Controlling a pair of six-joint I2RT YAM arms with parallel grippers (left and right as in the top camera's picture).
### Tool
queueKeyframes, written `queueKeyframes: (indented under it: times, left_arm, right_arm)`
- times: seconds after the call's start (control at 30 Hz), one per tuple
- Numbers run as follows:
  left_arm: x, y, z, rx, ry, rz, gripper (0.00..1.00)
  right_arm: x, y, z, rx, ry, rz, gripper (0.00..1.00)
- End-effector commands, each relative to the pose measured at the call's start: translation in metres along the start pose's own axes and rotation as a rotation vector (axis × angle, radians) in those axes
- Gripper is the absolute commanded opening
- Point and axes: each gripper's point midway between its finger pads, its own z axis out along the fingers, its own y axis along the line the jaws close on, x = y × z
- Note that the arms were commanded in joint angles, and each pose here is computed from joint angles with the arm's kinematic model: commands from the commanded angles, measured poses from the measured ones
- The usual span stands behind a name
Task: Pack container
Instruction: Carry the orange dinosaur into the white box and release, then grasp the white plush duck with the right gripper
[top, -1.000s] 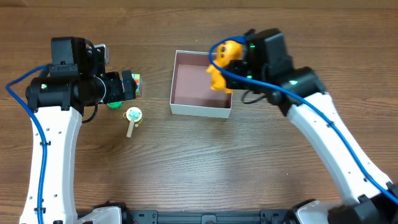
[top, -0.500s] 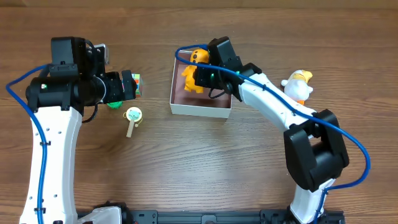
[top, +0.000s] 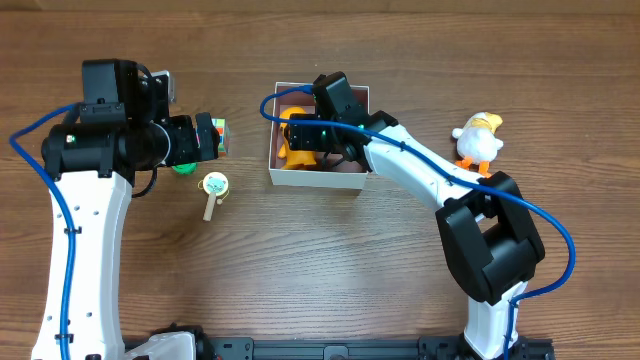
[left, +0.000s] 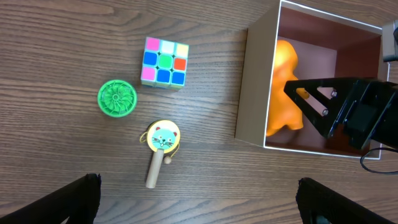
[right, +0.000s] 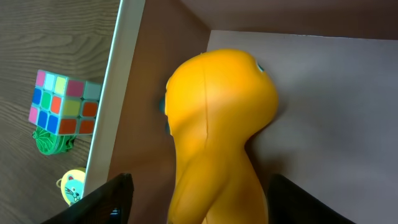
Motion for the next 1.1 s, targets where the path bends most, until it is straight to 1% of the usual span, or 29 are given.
queueKeyframes:
  times: [0.0,0.03,0.1,0.2,0.27,0.3,0.37,0.4,0.47,0.53,0.63,0.77,0.87,0.97,1.0,1.07]
  left_arm:
    - [-0.008,0.001,-0.006,-0.001,-0.024,0.015,1.0]
    - [-0.008,0.001,-0.006,-0.001,-0.024,0.015,1.0]
    - [-0.008,0.001,-0.006,-0.001,-0.024,0.015,1.0]
    - [-0.008,0.001,-0.006,-0.001,-0.024,0.015,1.0]
    - [-0.008,0.001,-0.006,-0.001,-0.024,0.015,1.0]
    - [-0.008,0.001,-0.006,-0.001,-0.024,0.015,1.0]
    - [-0.008,0.001,-0.006,-0.001,-0.024,0.015,1.0]
    - [-0.008,0.001,-0.006,-0.001,-0.024,0.015,1.0]
    - [-0.008,0.001,-0.006,-0.001,-0.024,0.015,1.0]
    - [-0.008,0.001,-0.006,-0.001,-0.024,0.015,1.0]
    - [-0.008,0.001,-0.006,-0.001,-0.024,0.015,1.0]
    - [-0.008,0.001,-0.006,-0.001,-0.024,0.015,1.0]
    - [-0.008,0.001,-0.006,-0.001,-0.024,0.015,1.0]
    - [-0.008,0.001,-0.006,-0.001,-0.024,0.015,1.0]
    - [-0.008,0.001,-0.006,-0.001,-0.024,0.015,1.0]
    - [-0.008,0.001,-0.006,-0.001,-0.024,0.015,1.0]
  right_arm:
    - [-0.033,0.027,-0.053,-0.043,-0.117,-0.045,0.74]
    - [-0.039,0.028,-0.069,-0.032,-0.143,-0.043,0.76]
    - [-0.048,0.024,-0.101,-0.002,-0.187,-0.031,0.77]
    - [-0.061,-0.005,-0.167,0.082,-0.252,0.029,0.77]
    - [-0.063,-0.039,-0.211,0.17,-0.282,0.05,0.78]
    - [-0.062,-0.064,-0.231,0.241,-0.291,0.07,0.78]
    - [-0.057,-0.11,-0.257,0.362,-0.283,0.131,0.78]
    - [-0.05,-0.139,-0.267,0.418,-0.254,0.179,0.77]
    - [-0.037,-0.185,-0.269,0.491,-0.203,0.276,0.77]
    - [-0.028,-0.214,-0.262,0.528,-0.168,0.335,0.77]
    - [-0.02,-0.252,-0.237,0.567,-0.101,0.378,0.8]
    - [-0.009,-0.301,-0.197,0.602,-0.017,0.442,0.81]
    - [0.005,-0.32,-0.173,0.615,0.054,0.457,0.8]
    - [0.012,-0.327,-0.161,0.618,0.082,0.465,0.79]
    - [0.013,-0.329,-0.159,0.619,0.087,0.466,0.75]
    - [0.016,-0.329,-0.158,0.62,0.099,0.469,0.54]
